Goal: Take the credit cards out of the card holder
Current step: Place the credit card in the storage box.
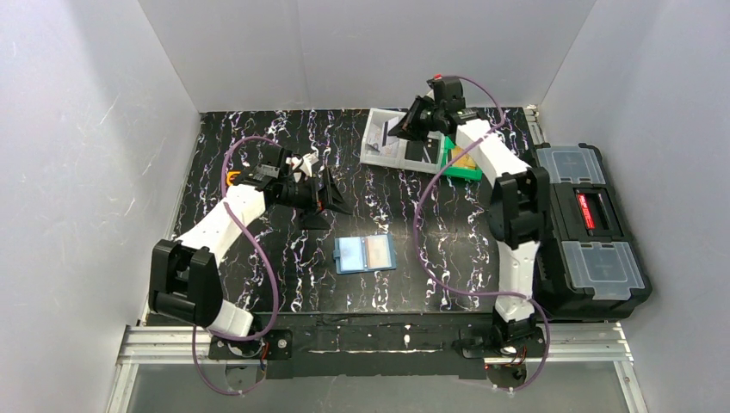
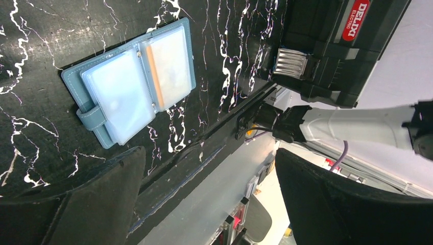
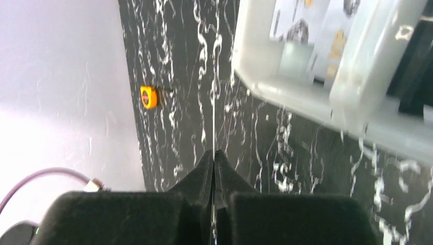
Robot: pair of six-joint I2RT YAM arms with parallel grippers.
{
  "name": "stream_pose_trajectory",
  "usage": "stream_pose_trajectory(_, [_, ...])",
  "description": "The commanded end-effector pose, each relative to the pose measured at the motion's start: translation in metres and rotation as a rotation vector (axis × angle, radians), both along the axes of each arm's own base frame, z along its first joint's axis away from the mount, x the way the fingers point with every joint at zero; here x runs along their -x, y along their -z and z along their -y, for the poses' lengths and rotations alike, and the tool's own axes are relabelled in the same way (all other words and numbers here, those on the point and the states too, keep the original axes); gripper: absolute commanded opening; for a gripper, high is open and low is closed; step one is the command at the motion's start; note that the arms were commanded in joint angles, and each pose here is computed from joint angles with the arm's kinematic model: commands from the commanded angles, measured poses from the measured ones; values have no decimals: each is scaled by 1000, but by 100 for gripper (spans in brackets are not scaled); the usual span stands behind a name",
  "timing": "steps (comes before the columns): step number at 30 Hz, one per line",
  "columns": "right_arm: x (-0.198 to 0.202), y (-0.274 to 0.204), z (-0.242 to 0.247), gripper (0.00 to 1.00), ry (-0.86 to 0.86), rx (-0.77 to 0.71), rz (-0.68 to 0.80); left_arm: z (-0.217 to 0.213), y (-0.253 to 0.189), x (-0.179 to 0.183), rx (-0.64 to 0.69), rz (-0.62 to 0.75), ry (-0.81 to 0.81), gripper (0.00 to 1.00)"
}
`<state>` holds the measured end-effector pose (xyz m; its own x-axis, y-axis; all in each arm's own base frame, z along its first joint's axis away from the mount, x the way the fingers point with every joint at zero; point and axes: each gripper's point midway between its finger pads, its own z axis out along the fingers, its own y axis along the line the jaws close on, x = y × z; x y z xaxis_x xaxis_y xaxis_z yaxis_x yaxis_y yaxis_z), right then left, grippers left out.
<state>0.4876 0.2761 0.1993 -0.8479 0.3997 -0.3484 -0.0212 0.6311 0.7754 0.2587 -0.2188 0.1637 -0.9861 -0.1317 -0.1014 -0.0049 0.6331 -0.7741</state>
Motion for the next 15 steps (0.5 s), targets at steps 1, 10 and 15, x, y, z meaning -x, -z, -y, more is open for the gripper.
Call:
stream_pose_trajectory(1, [-33, 8, -7, 1, -45, 31, 29, -1, -20, 10, 12, 63, 22, 98])
stream_pose_trajectory(10, [-80, 30, -25, 5, -47, -19, 94, -3, -17, 13, -5, 59, 30, 98])
stream_pose_trajectory(15, [-92, 32, -21, 42, -15, -22, 91, -3, -15, 14, -9, 51, 33, 98])
